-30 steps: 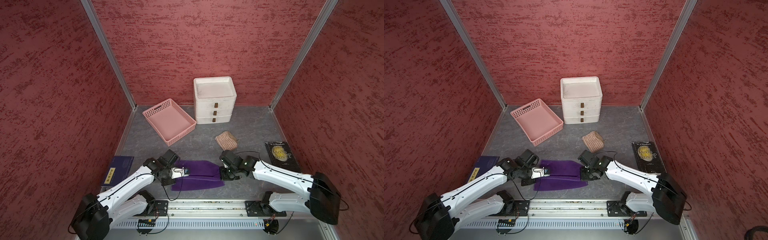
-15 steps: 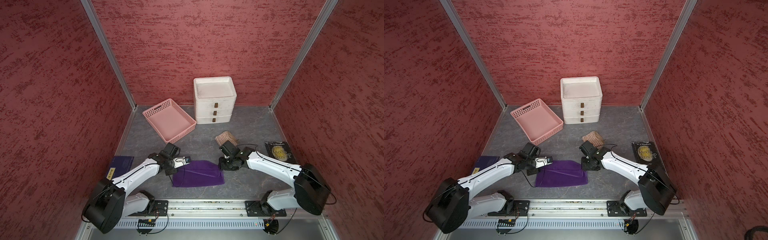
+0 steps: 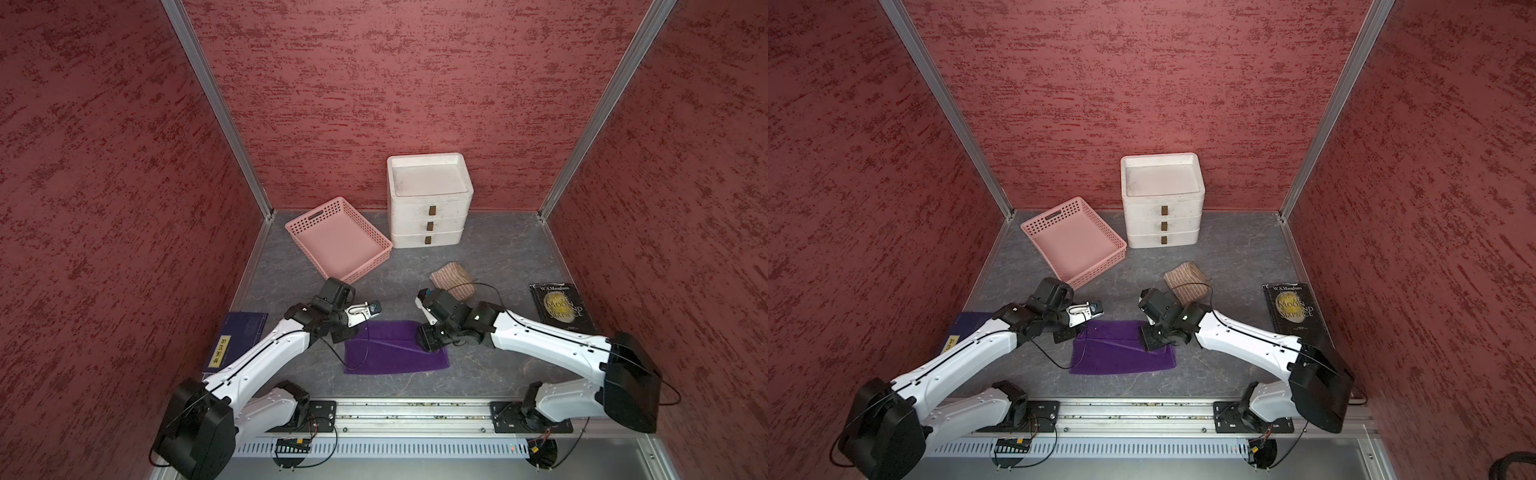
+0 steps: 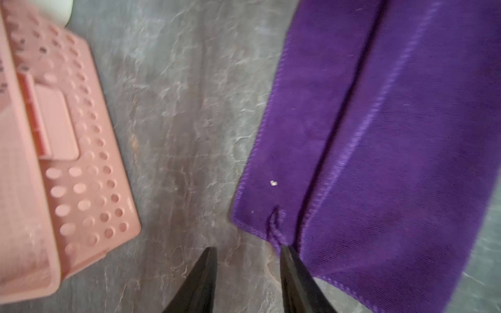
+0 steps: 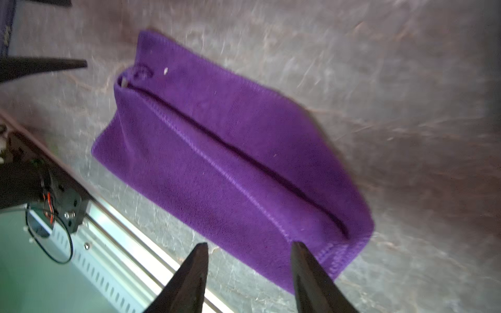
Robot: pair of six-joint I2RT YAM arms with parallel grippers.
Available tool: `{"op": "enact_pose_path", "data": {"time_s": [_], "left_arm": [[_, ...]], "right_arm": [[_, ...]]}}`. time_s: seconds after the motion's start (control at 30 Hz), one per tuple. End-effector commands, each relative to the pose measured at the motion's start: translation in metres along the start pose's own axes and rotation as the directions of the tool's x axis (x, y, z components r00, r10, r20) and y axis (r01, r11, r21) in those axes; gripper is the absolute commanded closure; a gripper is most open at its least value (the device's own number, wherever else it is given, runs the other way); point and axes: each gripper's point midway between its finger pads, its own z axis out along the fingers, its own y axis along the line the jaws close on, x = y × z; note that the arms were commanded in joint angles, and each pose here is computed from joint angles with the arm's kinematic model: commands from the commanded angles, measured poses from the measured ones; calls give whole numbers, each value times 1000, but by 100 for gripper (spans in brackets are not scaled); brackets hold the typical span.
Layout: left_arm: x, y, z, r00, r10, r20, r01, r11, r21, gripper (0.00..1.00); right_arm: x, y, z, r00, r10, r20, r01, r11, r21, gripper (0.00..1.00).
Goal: Fold the square dishcloth
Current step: Fold the cleaning item at the center of the board.
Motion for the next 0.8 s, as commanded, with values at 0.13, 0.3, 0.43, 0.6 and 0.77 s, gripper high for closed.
{"op": "enact_pose_path", "data": {"time_s": [0.13,0.3,0.43,0.6,0.77], "left_arm": [[17,-57,22,992,104,-73,-97,990,99,66],[33,-72,39,972,183,-149,-175,982,66,66],[38,-68,47,955,235,-178,-236,972,17,66],[43,-71,50,938,279,-205,-282,959,14,66],[54,-73,50,911,337,-237,-344,939,11,66]], "right_arm": [[29,-1,25,991,96,-89,-102,993,-60,45],[41,1,31,984,105,-145,-117,990,-78,47],[51,-13,32,980,125,-152,-130,991,-21,48],[37,-18,43,983,137,-125,-136,991,15,47],[-2,-38,39,984,178,-17,-176,982,70,48]]}}
